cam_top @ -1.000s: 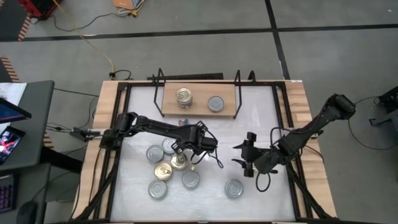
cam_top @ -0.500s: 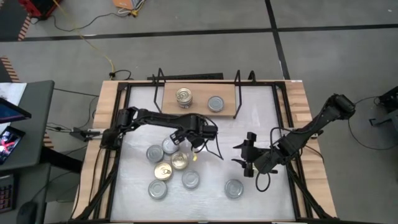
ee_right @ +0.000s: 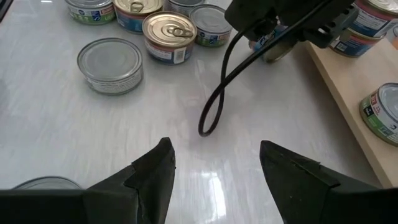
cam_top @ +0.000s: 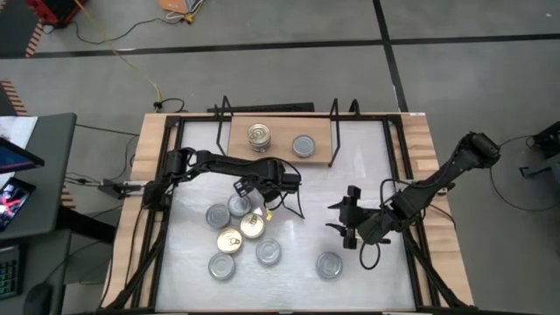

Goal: Stack canned seafood by type on shelf
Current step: Stack the blue-pink tuna can on top of the other blue-pink tuna can on the shelf

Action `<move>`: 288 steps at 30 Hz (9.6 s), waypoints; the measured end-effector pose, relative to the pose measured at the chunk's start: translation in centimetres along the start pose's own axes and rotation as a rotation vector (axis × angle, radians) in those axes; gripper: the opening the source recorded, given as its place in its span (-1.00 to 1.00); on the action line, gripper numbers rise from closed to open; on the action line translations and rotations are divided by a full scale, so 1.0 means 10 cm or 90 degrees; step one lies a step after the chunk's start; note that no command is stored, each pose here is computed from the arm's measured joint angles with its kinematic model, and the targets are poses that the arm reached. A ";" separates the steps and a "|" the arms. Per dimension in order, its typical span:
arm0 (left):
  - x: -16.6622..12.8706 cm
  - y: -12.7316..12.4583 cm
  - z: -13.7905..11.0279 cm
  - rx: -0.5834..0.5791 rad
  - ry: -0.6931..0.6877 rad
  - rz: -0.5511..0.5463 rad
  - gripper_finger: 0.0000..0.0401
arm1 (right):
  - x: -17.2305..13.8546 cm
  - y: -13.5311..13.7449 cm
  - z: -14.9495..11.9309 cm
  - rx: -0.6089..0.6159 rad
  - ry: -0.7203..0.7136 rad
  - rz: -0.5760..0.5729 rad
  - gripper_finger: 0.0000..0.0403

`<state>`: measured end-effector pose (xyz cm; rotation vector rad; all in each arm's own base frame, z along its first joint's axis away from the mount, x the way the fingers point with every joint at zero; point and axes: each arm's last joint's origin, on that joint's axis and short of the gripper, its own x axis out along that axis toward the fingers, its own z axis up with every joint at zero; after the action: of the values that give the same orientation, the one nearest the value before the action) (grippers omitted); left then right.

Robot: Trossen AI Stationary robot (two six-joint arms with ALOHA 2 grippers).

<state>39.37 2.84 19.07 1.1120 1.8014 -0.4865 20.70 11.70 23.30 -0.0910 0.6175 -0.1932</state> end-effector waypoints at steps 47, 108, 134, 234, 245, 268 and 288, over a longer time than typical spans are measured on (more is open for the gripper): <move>-0.81 0.11 -2.03 -0.691 -0.642 -0.113 -0.09 | 0.00 0.01 0.04 -0.005 -0.024 -0.004 0.31; 0.18 0.14 -2.67 -1.072 -0.656 -0.222 0.19 | 0.00 0.01 0.04 -0.026 -0.025 -0.004 0.31; 0.19 0.13 -2.68 -1.094 -0.633 -0.227 0.19 | 0.00 0.01 0.04 -0.026 -0.026 -0.004 0.31; 0.17 0.10 -2.71 -1.054 -0.551 -0.160 0.43 | 0.00 0.01 0.07 -0.026 -0.039 0.000 0.31; 0.16 0.07 -2.69 -1.008 -0.516 -0.143 0.43 | 0.00 0.01 0.07 -0.029 -0.040 0.001 0.31; 0.15 0.08 -2.68 -0.975 -0.518 -0.123 0.43 | 0.03 -0.02 0.09 -0.030 -0.042 -0.009 0.31; -0.57 -0.16 -2.64 -0.894 -0.657 0.022 0.43 | 0.04 -0.03 0.06 -0.029 -0.024 -0.015 0.31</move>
<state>25.57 18.13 36.68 -0.1528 0.7755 0.2610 21.28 11.36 23.59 -0.1455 0.5842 -0.1994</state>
